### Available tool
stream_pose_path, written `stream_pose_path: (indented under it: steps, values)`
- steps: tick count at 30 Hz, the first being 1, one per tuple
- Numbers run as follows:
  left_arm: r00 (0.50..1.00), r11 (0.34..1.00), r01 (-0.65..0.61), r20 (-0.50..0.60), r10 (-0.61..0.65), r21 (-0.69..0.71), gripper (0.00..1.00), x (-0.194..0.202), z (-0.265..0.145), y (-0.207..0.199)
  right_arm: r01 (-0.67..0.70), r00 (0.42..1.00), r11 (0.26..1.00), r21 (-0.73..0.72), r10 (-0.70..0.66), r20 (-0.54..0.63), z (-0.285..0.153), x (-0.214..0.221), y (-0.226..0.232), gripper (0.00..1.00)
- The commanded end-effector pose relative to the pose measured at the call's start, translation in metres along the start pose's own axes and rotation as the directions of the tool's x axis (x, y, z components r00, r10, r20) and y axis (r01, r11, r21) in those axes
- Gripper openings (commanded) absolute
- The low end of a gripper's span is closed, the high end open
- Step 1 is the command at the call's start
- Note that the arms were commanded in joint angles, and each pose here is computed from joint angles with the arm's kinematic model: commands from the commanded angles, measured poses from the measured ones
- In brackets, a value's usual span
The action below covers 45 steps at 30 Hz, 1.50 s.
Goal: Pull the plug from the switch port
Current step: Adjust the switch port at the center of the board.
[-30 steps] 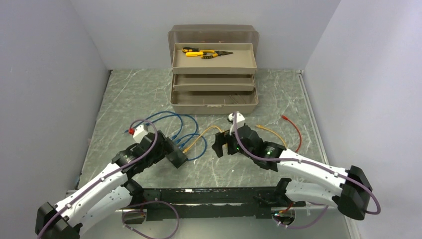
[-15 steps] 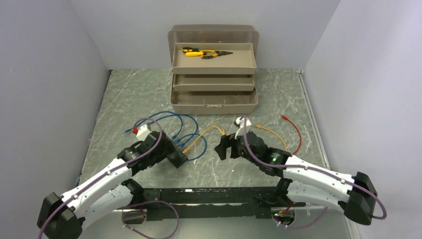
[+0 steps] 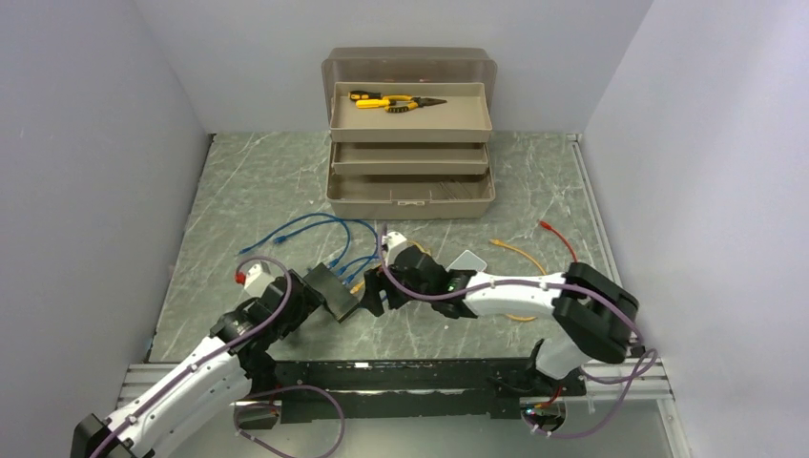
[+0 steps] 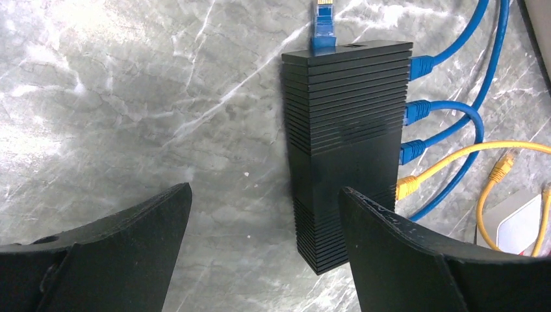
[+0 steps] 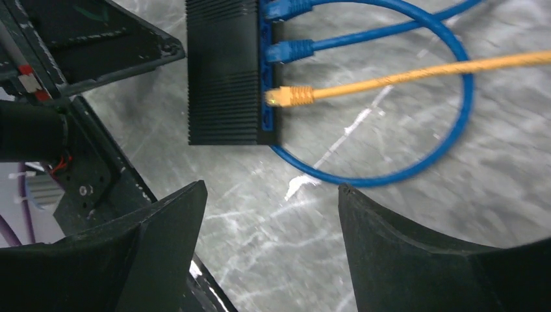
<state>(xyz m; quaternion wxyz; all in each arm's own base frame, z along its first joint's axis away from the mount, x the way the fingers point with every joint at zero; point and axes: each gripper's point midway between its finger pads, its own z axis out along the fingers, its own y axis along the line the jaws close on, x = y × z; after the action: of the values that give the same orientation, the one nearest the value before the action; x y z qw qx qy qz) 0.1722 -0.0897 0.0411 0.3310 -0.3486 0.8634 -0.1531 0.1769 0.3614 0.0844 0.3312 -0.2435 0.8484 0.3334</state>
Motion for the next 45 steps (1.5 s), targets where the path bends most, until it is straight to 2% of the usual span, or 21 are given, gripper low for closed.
stream_pose_path:
  steps: [1,5,11,17,20,26,29,33,45]
  values:
    - [0.997,0.995,0.074,0.008,-0.074,0.066,0.90,-0.005,0.002,-0.013,0.024,0.998,0.986,-0.165,-0.016,0.055,0.020,-0.028,0.043,0.74]
    - [0.995,0.994,0.090,0.030,-0.092,0.062,0.83,-0.013,0.005,-0.009,0.024,1.000,0.985,-0.174,-0.023,0.007,0.043,-0.018,0.046,0.69]
    - [0.991,0.981,0.130,0.003,-0.132,0.141,0.83,-0.016,0.017,-0.020,0.009,0.999,0.985,-0.171,-0.017,-0.045,0.068,-0.010,0.046,0.66]
    - [0.994,0.987,0.109,-0.029,-0.106,0.119,0.81,-0.015,0.027,-0.018,0.001,0.996,0.996,-0.094,-0.010,-0.093,0.080,0.004,0.031,0.63]
    - [0.995,0.984,0.097,-0.035,-0.093,0.151,0.74,-0.014,0.031,-0.024,-0.015,0.993,0.995,-0.104,0.003,-0.118,0.084,0.012,0.031,0.60]
    - [0.999,0.967,0.026,-0.044,-0.016,0.255,0.59,-0.014,0.034,-0.047,-0.024,0.993,0.987,-0.158,0.006,-0.115,0.078,0.015,0.038,0.47]
    - [0.999,0.945,-0.001,-0.051,0.018,0.328,0.53,-0.013,0.033,-0.063,-0.020,0.993,0.983,-0.182,-0.001,-0.115,0.074,0.015,0.043,0.41]
    - [0.996,0.907,-0.058,-0.036,0.080,0.416,0.49,-0.017,0.030,-0.086,-0.016,0.993,0.984,-0.179,-0.005,-0.116,0.066,0.015,0.041,0.41]
    - [0.960,0.764,-0.165,-0.075,0.269,0.624,0.49,-0.009,0.028,-0.156,-0.021,0.989,0.998,-0.062,0.011,-0.148,0.035,0.038,0.011,0.44]
